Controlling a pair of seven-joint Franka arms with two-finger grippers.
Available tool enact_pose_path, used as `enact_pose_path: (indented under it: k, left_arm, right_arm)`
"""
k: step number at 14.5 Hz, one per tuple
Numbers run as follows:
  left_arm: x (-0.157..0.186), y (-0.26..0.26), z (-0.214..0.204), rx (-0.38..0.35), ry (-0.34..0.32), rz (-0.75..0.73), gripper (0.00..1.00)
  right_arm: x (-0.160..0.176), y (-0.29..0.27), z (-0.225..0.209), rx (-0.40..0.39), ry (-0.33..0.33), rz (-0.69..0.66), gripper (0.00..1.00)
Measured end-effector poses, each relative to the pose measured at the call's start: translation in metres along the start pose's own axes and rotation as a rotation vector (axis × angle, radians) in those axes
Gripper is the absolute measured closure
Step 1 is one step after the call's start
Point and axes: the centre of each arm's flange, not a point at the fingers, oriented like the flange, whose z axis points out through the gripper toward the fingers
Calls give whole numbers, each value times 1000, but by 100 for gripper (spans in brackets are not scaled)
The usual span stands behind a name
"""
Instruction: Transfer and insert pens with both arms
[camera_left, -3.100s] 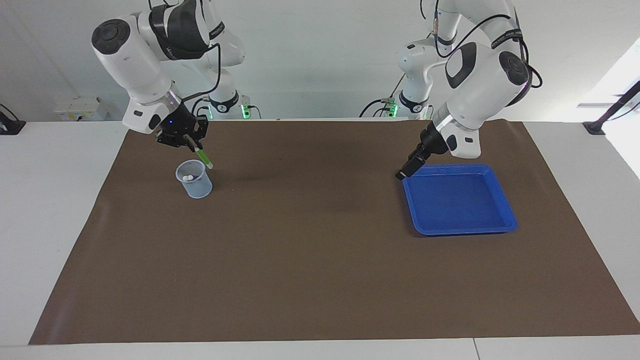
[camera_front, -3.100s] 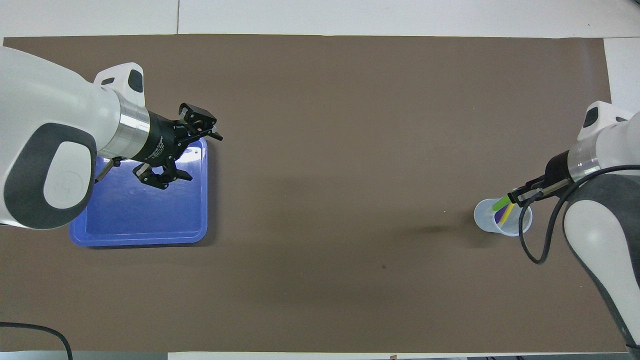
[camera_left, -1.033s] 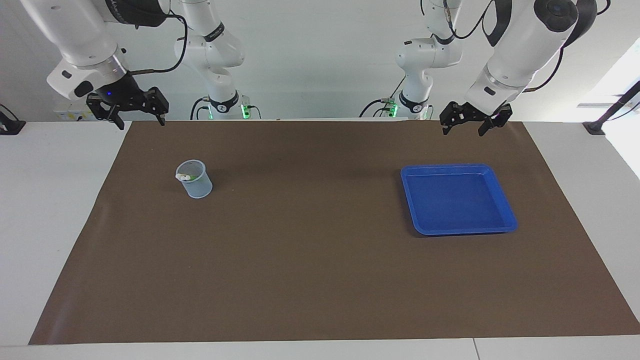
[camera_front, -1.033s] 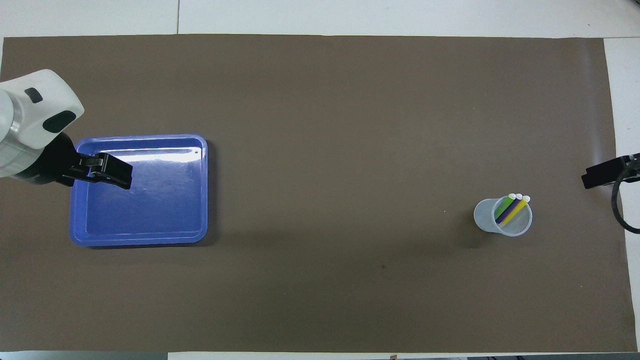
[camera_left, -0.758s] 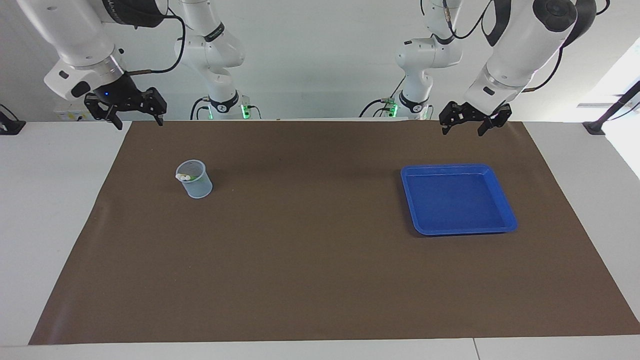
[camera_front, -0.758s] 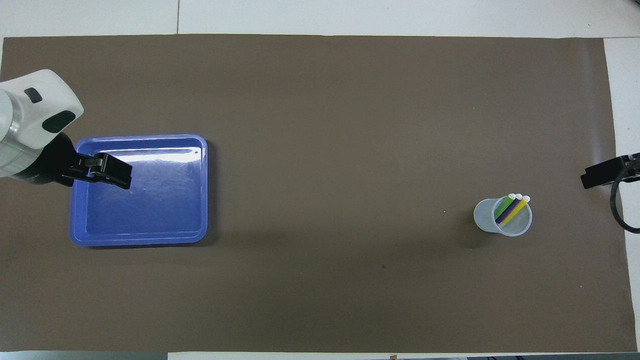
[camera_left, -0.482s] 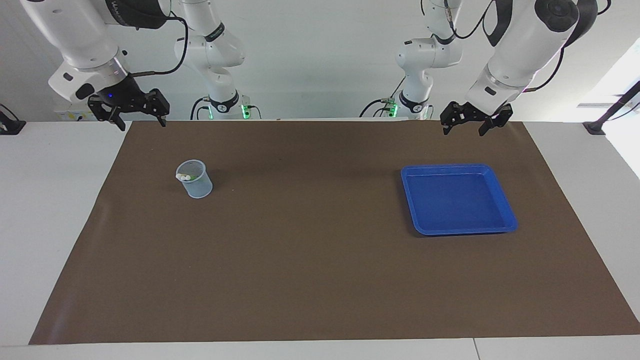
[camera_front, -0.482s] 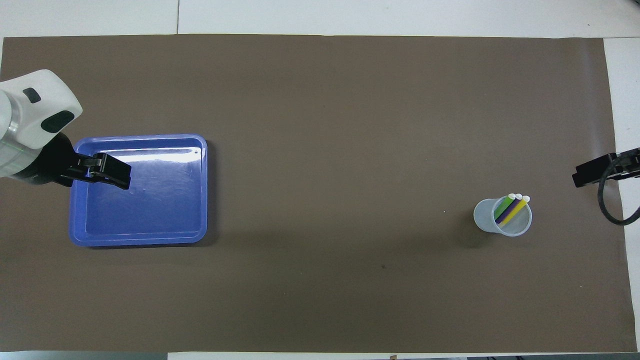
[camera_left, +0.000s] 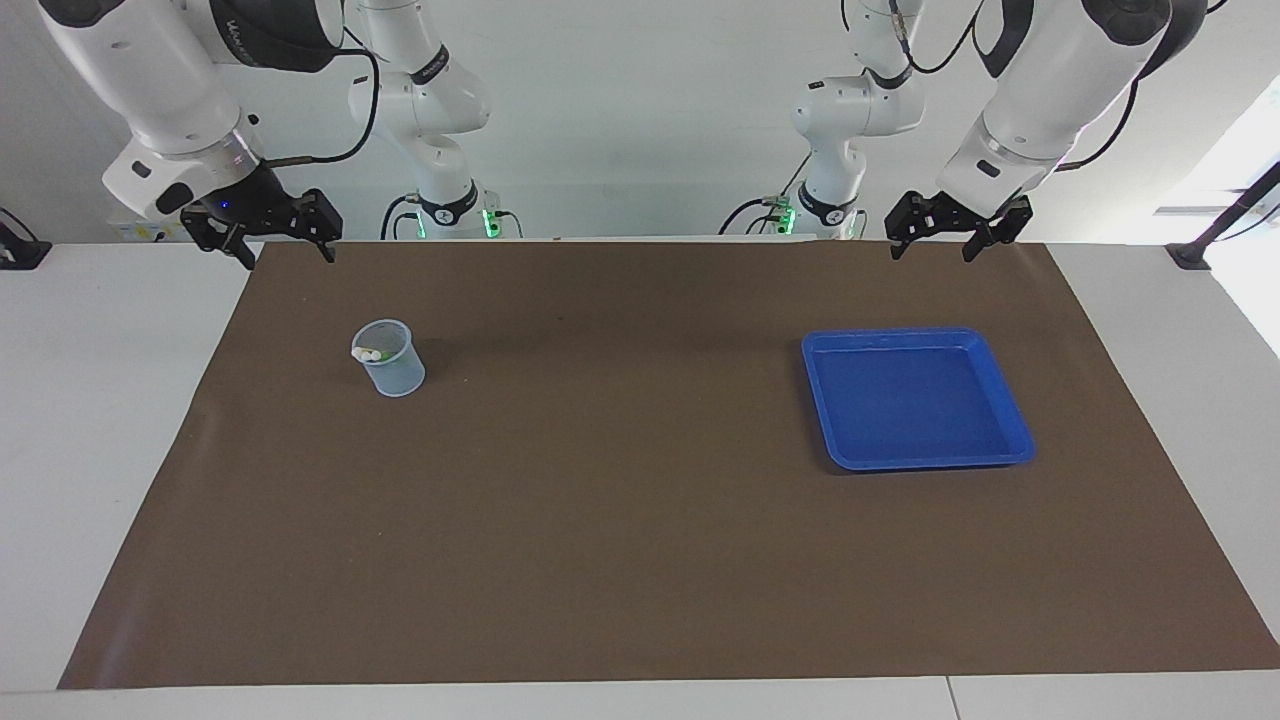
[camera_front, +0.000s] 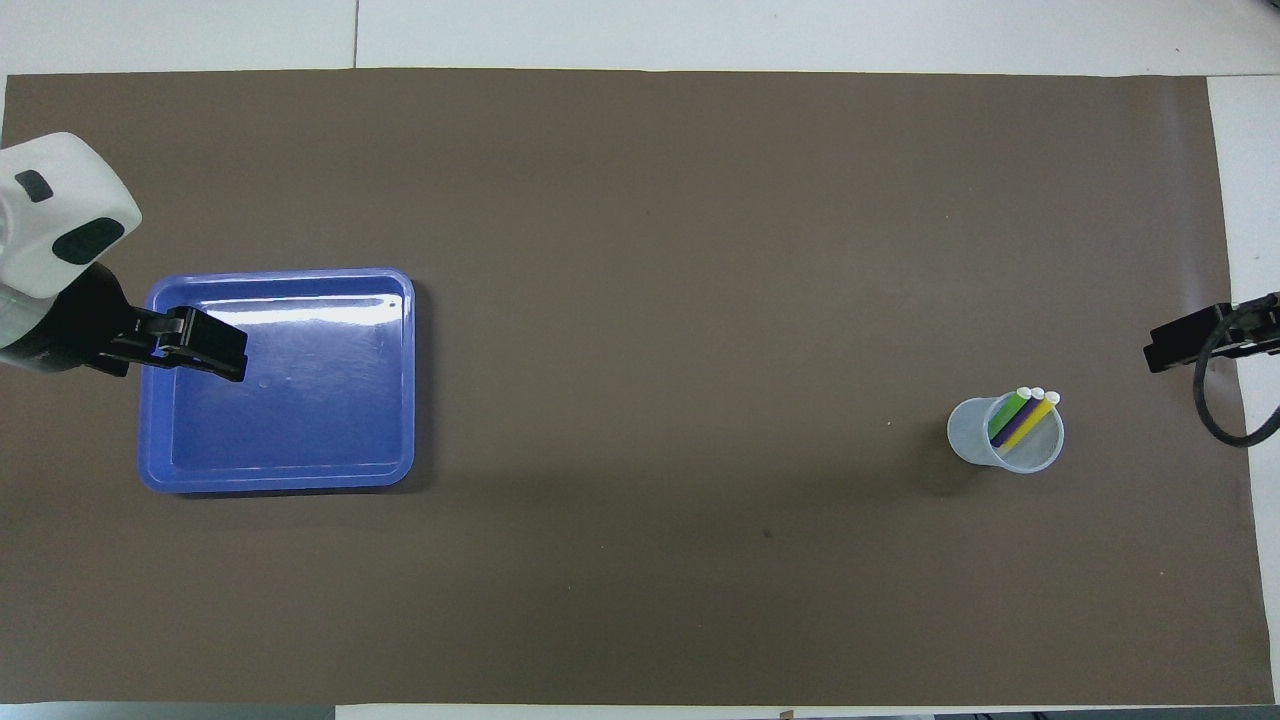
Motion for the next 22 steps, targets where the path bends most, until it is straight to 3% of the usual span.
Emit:
enact_pose_path:
  k: [6,22]
  left_arm:
    - [-1,6,-1,2,2,12,0]
    - [-1,4,-5,0,11,8,0]
  right_arm:
    - [-3,-1,3,6,-35,10,0]
    - [-1,-3,2,4,-33,7,0]
